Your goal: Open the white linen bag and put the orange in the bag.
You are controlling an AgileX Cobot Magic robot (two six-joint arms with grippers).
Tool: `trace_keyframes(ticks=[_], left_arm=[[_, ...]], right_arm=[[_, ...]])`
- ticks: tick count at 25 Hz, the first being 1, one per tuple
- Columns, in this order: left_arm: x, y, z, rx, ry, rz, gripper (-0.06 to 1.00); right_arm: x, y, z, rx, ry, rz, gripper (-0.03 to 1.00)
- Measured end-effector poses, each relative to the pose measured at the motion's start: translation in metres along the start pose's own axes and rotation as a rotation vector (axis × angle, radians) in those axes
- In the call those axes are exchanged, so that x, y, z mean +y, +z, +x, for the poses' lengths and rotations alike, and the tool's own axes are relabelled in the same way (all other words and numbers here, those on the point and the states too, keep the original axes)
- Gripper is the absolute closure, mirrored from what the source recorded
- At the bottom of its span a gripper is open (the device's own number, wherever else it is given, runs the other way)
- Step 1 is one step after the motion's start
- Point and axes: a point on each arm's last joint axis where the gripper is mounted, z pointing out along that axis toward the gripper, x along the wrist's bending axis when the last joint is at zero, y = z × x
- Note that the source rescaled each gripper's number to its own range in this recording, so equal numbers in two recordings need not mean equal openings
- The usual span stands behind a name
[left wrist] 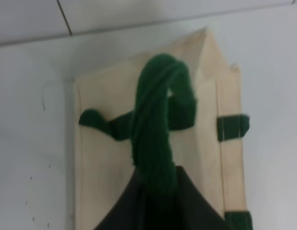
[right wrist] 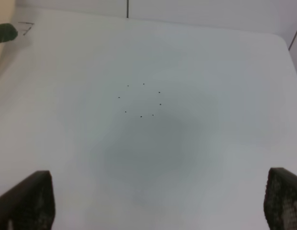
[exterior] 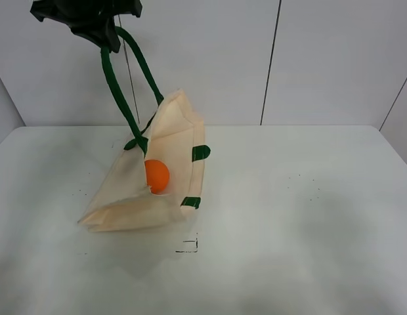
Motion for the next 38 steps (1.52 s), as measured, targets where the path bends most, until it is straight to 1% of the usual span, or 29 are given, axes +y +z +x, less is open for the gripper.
trace_keyframes(ticks=[4,8,10,12,13,14,18,20,21,23,25,28,32,34,38], left_arm=[[-0.011,0.035,-0.003,-0.023,-0.005,0.067,0.94],[-0.024,0.091,-0.01,-0.067,-0.031,0.153,0.94],[-0.031,0.12,-0.012,-0.071,-0.038,0.199,0.94],[-0.036,0.142,-0.013,-0.066,-0.036,0.233,0.89],[-0.038,0.152,-0.013,-0.065,-0.032,0.247,0.83],[-0.04,0.158,-0.013,-0.065,-0.027,0.258,0.73],[-0.043,0.168,-0.013,-0.063,-0.022,0.272,0.23],[-0.043,0.168,-0.011,-0.043,0.007,0.265,0.11],[-0.042,0.168,-0.009,-0.021,0.023,0.262,0.07],[-0.042,0.168,-0.005,0.027,0.042,0.265,0.04],[-0.043,0.168,0.004,0.062,0.027,0.275,0.03],[-0.042,0.17,0.025,0.093,-0.009,0.289,0.02],[-0.042,0.17,0.064,0.127,-0.054,0.312,0.02],[-0.043,0.169,0.087,0.145,-0.09,0.325,0.02],[-0.047,0.165,0.124,0.181,-0.16,0.352,0.02]], right_arm=[[0.0,0.0,0.0,-0.002,-0.001,0.0,-0.03],[0.0,0.0,0.0,-0.003,-0.002,0.0,-0.03],[0.0,0.0,0.0,-0.002,-0.001,0.0,-0.03],[0.0,0.0,0.0,-0.003,-0.002,0.0,-0.03],[0.0,0.0,0.0,-0.003,-0.002,0.0,-0.03],[0.0,0.0,0.0,-0.003,-0.002,0.0,-0.03],[0.0,0.0,0.0,-0.003,-0.001,0.0,-0.03],[0.0,0.0,0.0,-0.003,-0.001,0.0,-0.03],[0.0,0.0,0.0,-0.003,-0.001,0.0,-0.03],[0.0,0.0,0.0,-0.003,-0.001,0.0,-0.03],[0.0,0.0,0.0,-0.003,-0.001,0.0,-0.03],[0.0,0.0,0.0,-0.003,-0.001,0.0,-0.03],[0.0,0.0,0.0,-0.003,0.0,0.0,-0.03],[0.0,0.0,0.0,-0.003,0.0,0.0,-0.03],[0.0,0.0,0.0,-0.003,0.0,0.0,-0.03]])
